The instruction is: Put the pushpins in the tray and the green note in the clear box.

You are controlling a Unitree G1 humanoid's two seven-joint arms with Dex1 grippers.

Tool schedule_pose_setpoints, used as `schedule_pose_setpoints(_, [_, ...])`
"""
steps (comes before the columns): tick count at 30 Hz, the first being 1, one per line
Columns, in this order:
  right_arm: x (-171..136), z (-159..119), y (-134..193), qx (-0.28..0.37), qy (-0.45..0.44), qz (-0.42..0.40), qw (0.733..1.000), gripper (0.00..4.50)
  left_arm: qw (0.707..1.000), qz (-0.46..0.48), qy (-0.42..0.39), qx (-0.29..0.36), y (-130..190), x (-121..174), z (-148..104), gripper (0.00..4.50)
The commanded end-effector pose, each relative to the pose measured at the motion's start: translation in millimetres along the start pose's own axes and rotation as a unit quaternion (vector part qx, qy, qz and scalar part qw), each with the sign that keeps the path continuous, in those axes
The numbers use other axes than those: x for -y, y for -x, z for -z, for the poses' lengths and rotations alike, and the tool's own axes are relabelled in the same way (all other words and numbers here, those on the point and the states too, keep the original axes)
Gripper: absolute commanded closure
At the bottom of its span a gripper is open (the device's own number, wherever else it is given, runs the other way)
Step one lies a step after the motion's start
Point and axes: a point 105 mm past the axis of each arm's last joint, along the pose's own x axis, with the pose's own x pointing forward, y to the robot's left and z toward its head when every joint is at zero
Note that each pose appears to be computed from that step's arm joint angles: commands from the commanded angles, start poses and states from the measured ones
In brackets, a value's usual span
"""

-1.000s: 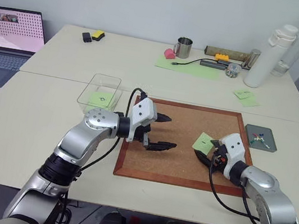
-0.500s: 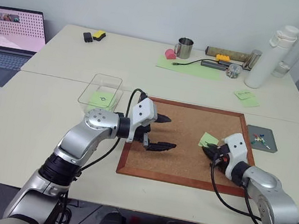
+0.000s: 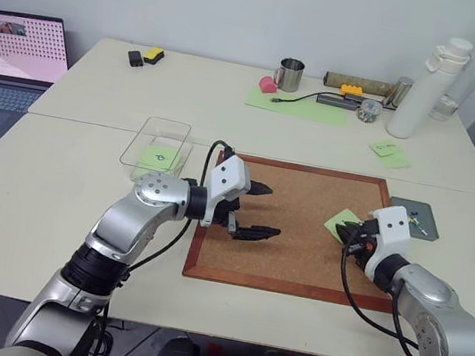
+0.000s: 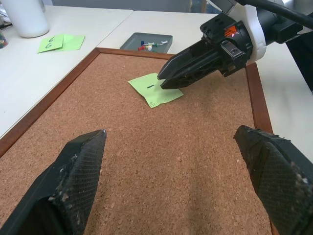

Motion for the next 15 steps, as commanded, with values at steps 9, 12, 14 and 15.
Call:
schedule_pose_setpoints(9, [-4.3,-7.5,-3.2,0.018,0.015,-0.009,1.0,2.56,1.0,0.013,-0.022,0.012,-2.2,4.1,-12.4,0.0])
schedule_pose_setpoints(12, [4.9,-7.3,-5.1,0.017,0.023,0.011,1.0,1.97,1.0,0.013,-0.021,0.011,-1.8,4.2,-12.2,0.0])
schedule_pose_setpoints(14, [11.3,-8.8,-6.3,0.019,0.014,0.032,0.999,1.57,1.0,0.013,-0.021,0.01,-1.7,4.4,-11.9,0.0])
schedule_pose_setpoints(15, [15.6,-10.5,-7.1,0.022,-0.003,0.051,0.998,1.45,1.0,0.013,-0.021,0.01,-1.6,4.5,-11.8,0.0])
